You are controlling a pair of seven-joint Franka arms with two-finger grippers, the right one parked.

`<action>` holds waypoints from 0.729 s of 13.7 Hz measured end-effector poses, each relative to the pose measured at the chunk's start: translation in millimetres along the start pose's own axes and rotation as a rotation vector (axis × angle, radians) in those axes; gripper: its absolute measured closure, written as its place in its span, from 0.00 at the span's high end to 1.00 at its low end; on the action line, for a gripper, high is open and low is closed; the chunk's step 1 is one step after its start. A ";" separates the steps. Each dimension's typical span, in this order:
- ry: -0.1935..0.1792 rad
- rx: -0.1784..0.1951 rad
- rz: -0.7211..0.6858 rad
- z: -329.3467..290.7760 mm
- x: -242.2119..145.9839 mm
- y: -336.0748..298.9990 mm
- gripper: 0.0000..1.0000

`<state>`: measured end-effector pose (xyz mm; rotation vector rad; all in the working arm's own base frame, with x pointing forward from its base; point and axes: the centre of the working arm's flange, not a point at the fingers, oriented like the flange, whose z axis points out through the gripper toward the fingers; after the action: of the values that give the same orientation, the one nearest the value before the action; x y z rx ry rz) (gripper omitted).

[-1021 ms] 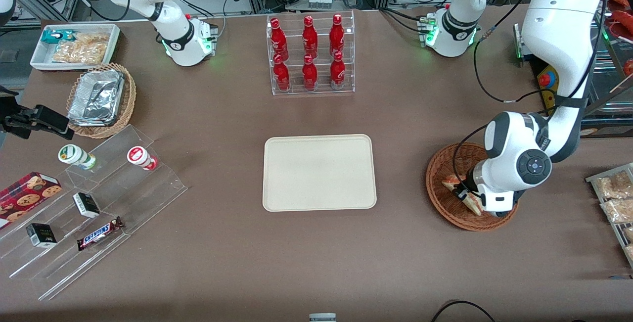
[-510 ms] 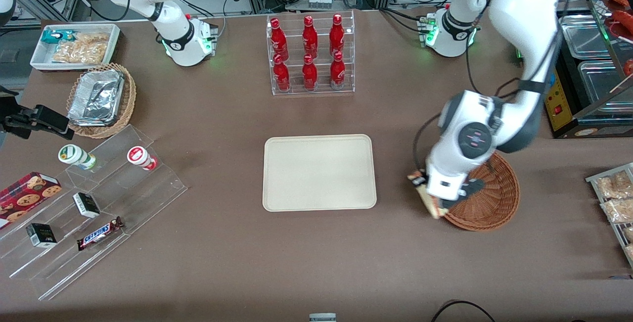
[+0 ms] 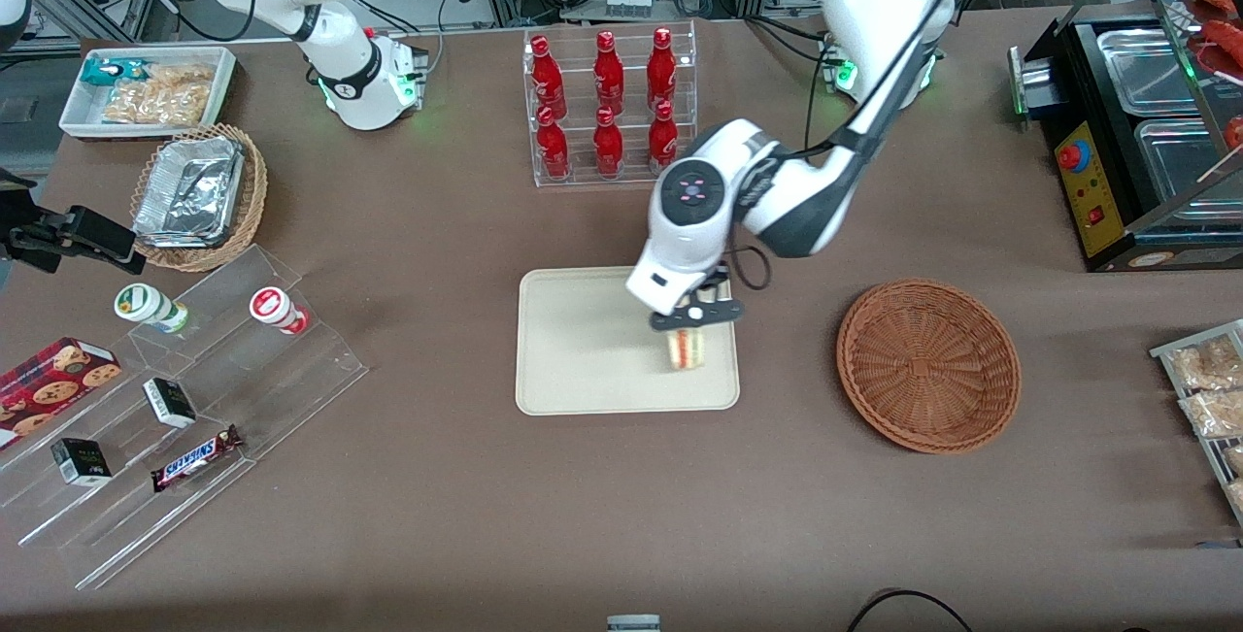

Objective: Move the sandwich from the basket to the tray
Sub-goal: 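Carry the sandwich with the left gripper over the cream tray, then lower the sandwich onto the tray and open the left gripper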

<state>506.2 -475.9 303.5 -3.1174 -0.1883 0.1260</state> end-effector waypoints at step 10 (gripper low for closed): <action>-0.029 -0.001 0.004 58.4 7.6 50.6 0.53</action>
<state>515.0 -524.6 243.6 -3.1188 -0.1826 0.1710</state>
